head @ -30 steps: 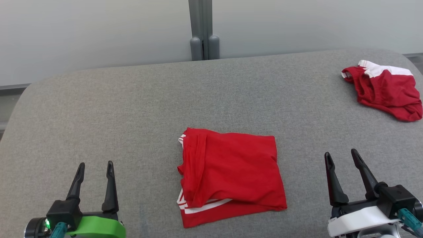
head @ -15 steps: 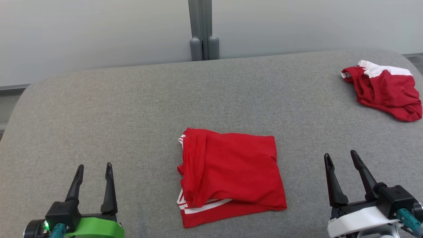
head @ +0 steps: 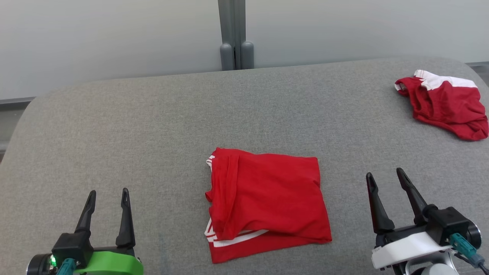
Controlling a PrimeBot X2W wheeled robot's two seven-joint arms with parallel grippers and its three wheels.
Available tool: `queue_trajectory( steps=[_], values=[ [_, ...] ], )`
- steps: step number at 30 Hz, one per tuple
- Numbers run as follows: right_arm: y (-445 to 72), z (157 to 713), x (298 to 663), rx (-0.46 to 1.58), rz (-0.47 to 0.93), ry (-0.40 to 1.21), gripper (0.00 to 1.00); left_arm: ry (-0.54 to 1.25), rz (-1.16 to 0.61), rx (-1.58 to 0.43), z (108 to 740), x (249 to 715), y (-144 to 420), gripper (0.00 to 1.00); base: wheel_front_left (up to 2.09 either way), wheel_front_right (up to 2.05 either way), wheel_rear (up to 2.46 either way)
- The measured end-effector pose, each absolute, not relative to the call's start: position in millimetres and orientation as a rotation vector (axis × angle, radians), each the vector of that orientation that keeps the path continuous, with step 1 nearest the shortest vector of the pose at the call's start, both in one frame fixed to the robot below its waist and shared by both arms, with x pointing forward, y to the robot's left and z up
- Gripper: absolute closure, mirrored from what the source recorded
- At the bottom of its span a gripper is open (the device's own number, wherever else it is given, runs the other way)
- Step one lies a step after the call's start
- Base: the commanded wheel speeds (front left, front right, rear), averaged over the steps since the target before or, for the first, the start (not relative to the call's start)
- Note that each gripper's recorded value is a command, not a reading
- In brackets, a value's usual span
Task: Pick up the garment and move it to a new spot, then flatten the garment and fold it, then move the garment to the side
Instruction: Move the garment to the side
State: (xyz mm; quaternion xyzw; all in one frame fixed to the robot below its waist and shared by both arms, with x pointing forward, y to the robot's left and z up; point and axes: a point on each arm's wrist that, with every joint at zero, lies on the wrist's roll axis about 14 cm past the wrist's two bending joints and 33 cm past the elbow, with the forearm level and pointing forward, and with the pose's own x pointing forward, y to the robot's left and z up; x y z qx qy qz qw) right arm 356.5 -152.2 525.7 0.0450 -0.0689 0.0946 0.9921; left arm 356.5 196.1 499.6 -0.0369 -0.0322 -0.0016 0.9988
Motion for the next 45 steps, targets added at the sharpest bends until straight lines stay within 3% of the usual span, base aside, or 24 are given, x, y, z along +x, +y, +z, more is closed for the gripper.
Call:
queue_trajectory(
  steps=[8,15,33,34,35,41,45],
  values=[
    [-124,531,388,0.057,0.281,-0.132,0.00,-0.044,-0.010,-0.074,493,360,194,0.00,0.00,0.00,0.00],
    [-99,490,410,0.060,0.335,0.043,0.00,-0.028,-0.002,-0.077,488,363,196,0.00,0.00,0.00,0.00],
    [-76,375,407,0.116,0.360,0.410,0.00,0.021,0.023,-0.089,472,373,200,0.00,0.00,0.00,0.00],
    [-73,372,407,0.127,0.363,0.422,0.56,0.021,0.023,-0.088,472,373,200,0.00,0.00,0.00,0.00],
    [-70,371,407,0.147,0.362,0.429,0.98,0.023,0.026,-0.089,471,373,201,0.00,0.00,0.00,0.00],
    [-63,370,413,0.190,0.366,0.433,1.00,0.035,0.035,-0.095,467,375,201,0.00,0.00,0.00,0.00],
    [-70,383,436,0.148,0.380,0.386,1.00,0.039,0.030,-0.104,465,381,198,0.00,0.00,0.00,0.00]
  ],
)
